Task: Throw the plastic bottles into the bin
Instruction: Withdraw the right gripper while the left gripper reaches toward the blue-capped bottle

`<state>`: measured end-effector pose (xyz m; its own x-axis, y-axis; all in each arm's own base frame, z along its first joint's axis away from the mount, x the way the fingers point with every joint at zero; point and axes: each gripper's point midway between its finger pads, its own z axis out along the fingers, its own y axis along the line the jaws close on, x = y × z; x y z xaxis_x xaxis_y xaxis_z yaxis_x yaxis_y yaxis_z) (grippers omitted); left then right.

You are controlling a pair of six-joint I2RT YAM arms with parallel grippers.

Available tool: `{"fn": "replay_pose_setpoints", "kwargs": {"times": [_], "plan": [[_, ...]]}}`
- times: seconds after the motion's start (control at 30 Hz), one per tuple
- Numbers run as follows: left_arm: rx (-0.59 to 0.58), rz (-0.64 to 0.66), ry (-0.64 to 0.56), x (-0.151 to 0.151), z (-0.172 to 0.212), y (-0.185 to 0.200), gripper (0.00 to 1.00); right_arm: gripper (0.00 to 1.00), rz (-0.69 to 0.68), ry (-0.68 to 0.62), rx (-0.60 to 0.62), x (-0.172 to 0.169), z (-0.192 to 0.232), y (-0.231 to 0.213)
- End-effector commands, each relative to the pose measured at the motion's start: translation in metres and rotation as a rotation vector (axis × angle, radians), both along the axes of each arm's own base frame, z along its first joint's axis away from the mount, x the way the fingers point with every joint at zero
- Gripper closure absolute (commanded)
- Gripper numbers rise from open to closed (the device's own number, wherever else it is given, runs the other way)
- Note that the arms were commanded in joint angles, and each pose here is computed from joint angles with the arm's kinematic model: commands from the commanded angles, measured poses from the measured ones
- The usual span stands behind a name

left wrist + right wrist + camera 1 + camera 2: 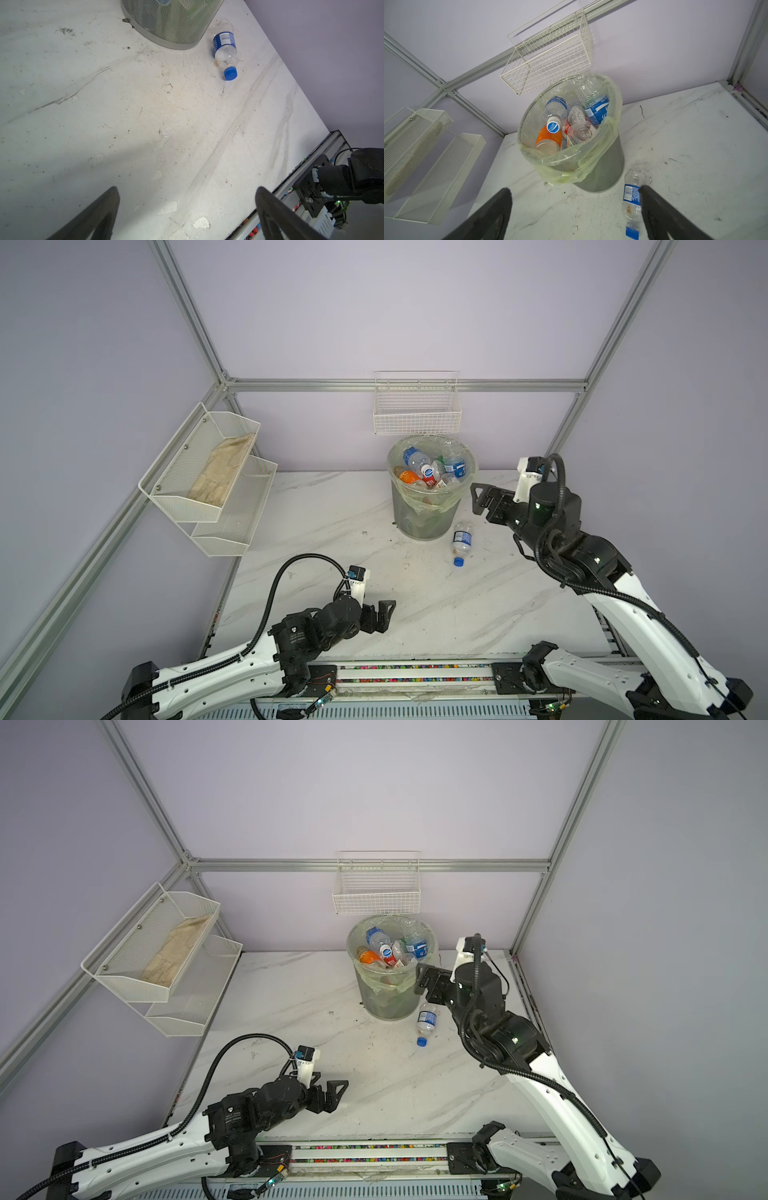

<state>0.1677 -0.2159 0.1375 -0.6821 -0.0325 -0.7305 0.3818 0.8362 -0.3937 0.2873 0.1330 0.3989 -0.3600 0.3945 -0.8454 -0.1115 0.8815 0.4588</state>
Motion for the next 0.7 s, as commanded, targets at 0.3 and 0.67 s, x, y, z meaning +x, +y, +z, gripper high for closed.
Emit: {"fn": "replay_pose_setpoints", "kwargs": {"times": [0.3, 0.67], "plan": [[-0.090, -0.141, -0.074, 0.018, 0.055, -0.105, 0.00, 0.03, -0.163, -0.053, 0.067, -0.044, -0.012, -0.059], [-0.007, -0.185, -0.055, 0.044, 0.034, -0.178, 0.00, 0.03, -0.331, -0.141, 0.010, -0.083, -0.007, -0.120]]}}
